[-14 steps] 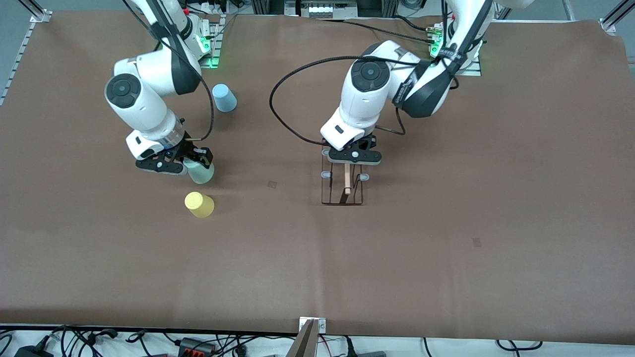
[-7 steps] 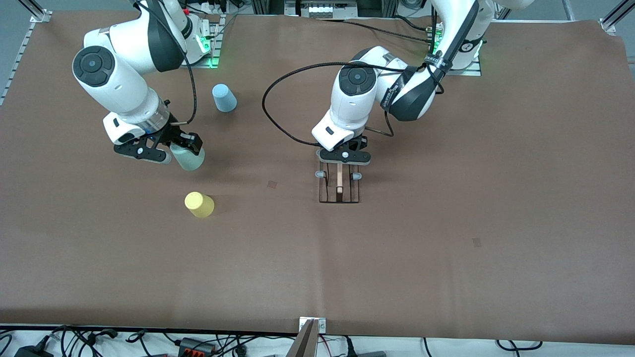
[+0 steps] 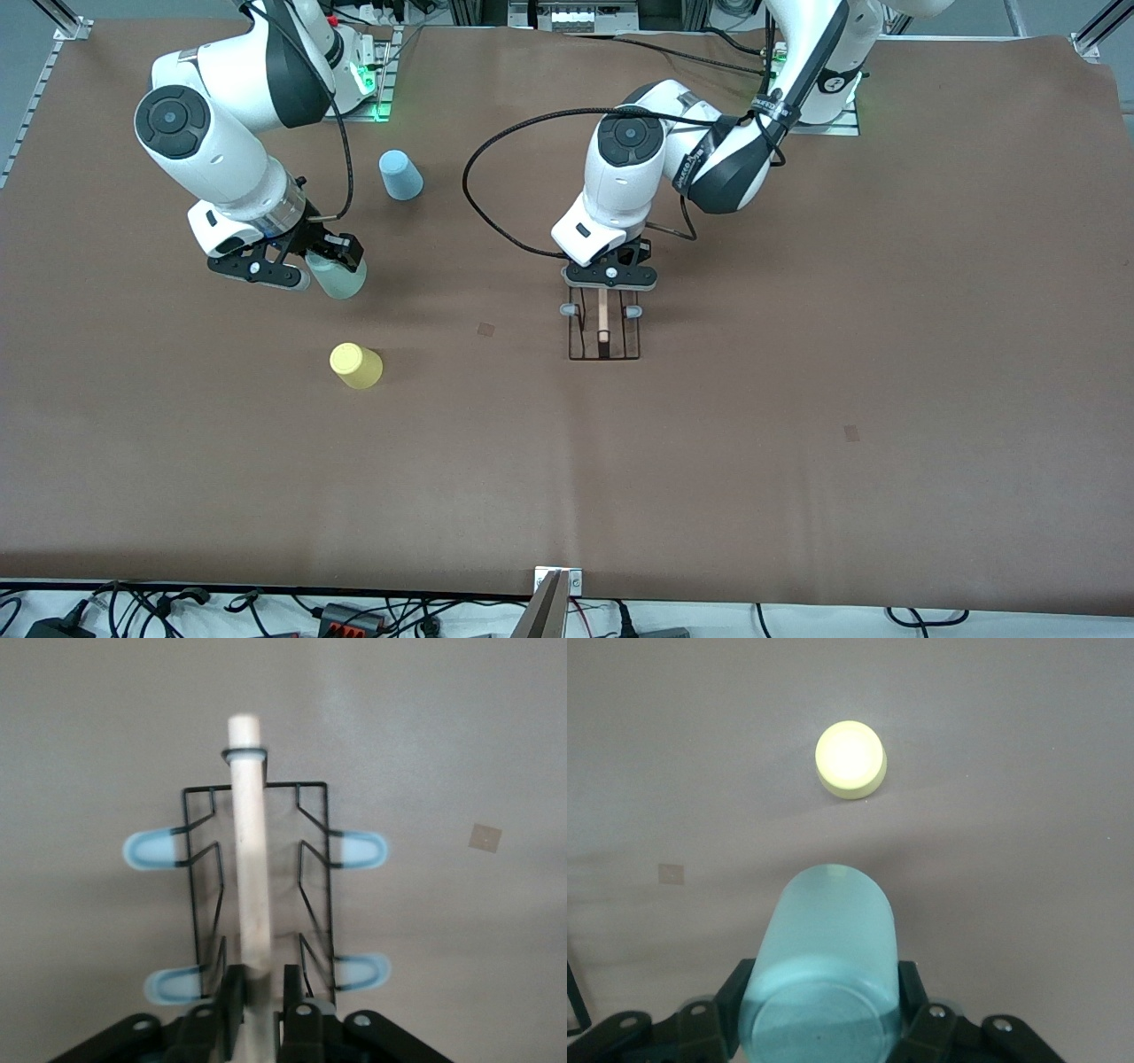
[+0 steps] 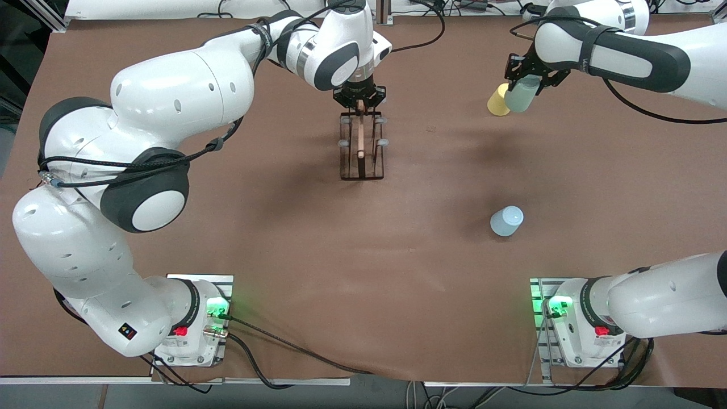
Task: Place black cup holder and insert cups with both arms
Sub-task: 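Lift the teal cup while the left gripper releases the rack, then place the teal cup onto a rack peg with the right gripper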
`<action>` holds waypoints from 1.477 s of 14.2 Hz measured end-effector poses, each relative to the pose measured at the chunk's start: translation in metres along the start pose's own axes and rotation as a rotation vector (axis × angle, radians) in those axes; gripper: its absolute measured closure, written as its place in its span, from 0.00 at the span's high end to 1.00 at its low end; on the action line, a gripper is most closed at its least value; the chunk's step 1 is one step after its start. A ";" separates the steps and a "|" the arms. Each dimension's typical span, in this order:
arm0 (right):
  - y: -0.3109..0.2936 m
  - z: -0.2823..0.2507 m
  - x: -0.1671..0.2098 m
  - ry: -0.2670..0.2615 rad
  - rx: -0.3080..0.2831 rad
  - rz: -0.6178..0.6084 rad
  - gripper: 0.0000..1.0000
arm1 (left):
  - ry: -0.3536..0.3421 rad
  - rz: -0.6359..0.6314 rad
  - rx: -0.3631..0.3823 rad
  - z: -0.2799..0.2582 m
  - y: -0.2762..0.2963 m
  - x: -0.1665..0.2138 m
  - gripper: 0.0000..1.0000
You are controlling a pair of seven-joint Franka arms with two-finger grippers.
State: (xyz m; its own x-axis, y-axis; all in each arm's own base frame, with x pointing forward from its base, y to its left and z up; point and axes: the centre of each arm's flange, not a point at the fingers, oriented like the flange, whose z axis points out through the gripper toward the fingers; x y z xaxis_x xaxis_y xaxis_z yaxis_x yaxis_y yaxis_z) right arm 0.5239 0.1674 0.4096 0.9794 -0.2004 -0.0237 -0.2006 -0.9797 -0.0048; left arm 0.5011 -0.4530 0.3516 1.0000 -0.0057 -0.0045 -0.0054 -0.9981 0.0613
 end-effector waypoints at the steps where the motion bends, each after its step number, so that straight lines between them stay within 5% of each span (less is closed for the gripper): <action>1: 0.000 0.001 0.000 -0.002 -0.001 0.000 0.68 | 0.006 -0.006 -0.002 -0.003 -0.002 0.003 0.39; 8: -0.021 0.002 -0.015 -0.031 0.022 0.053 0.68 | -0.008 -0.012 0.030 -0.071 -0.085 0.052 1.00; 12: -0.093 -0.011 -0.068 -0.056 0.071 0.173 0.68 | -0.074 0.063 0.054 -0.114 -0.197 0.094 1.00; 17: -0.200 -0.029 -0.167 -0.034 0.178 0.335 0.68 | -0.070 0.192 0.035 -0.153 -0.312 0.131 1.00; 21: -0.239 -0.005 -0.207 -0.023 0.192 0.420 0.68 | -0.088 0.256 0.025 -0.179 -0.379 0.138 1.00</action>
State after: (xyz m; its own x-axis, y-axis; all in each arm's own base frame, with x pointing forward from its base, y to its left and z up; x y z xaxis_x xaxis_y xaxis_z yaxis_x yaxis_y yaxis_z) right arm 0.3689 0.4430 0.4204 0.8121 -0.5773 -0.0848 -0.5825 -0.7938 -0.1750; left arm 0.6421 -0.0643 0.5069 0.9617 -0.2626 -0.0787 -0.2596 -0.9646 0.0468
